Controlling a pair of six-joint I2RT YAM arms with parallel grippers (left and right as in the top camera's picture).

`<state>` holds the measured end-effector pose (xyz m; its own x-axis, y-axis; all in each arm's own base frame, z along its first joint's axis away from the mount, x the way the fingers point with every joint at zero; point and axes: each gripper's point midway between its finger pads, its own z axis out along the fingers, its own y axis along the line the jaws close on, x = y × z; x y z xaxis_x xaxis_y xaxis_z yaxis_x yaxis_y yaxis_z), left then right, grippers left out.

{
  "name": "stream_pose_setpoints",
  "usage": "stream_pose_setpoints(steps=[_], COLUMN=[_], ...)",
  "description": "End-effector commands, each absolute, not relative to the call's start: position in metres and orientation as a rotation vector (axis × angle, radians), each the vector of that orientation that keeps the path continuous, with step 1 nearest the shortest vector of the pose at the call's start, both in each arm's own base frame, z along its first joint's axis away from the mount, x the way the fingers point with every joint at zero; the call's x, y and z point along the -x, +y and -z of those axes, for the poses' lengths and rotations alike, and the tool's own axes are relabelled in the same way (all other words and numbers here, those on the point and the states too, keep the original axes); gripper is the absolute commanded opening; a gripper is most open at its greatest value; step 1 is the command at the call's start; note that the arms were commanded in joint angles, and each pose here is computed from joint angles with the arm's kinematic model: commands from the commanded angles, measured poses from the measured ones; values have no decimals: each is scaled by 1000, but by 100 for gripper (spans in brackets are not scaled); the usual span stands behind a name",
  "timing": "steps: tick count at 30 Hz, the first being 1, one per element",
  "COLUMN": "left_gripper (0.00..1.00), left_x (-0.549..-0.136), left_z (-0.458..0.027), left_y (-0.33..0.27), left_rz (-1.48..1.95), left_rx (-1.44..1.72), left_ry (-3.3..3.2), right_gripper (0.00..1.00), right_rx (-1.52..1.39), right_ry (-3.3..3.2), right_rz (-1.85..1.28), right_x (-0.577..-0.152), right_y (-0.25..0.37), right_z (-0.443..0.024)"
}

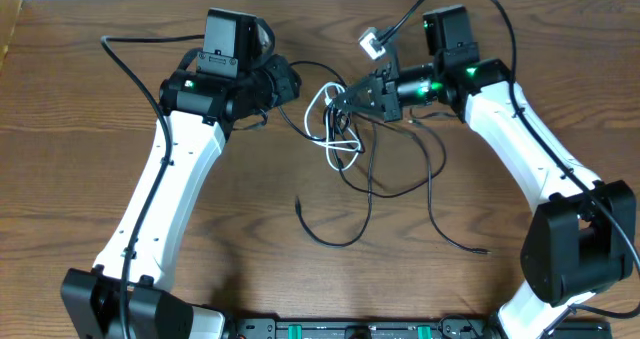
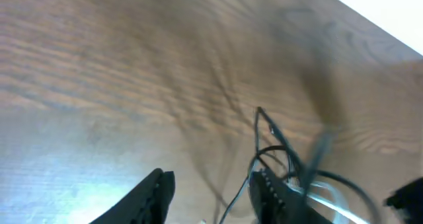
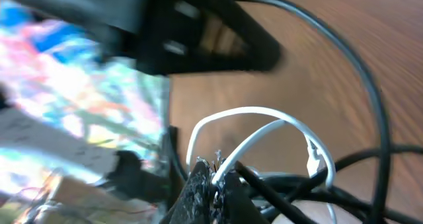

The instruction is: Untangle cables

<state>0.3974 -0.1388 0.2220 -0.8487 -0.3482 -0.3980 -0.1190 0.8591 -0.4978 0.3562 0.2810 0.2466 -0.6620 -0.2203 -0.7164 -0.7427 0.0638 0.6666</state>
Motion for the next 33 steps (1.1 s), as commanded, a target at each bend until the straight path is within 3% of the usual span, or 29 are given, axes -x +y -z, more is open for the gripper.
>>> stream_pose_setpoints(steps=[1, 13, 19, 25, 33], left_gripper=[49, 54, 55, 55, 55], left_x=[-396, -368, -358, -361, -380], left_z=[-224, -257, -274, -268, -232], left_y=[-133, -197, -214, -213, -201], left_rz=[601, 1014, 1148, 1142, 1050], left_rx=[331, -357, -527, -516, -273], left_ry=[2548, 2409, 2293, 2313, 2483], right_gripper=[1, 1, 1, 1, 1], right_rx=[1031, 855, 850, 812, 792], right_ry=[1685, 1957, 1938, 1893, 1832], right_rz=[-1822, -1604, -1630, -1666, -1732], right_x=[-340, -370, -370, -376, -376], right_y=[263, 248, 243, 224, 208], right_z=[-288, -251, -255, -264, -275])
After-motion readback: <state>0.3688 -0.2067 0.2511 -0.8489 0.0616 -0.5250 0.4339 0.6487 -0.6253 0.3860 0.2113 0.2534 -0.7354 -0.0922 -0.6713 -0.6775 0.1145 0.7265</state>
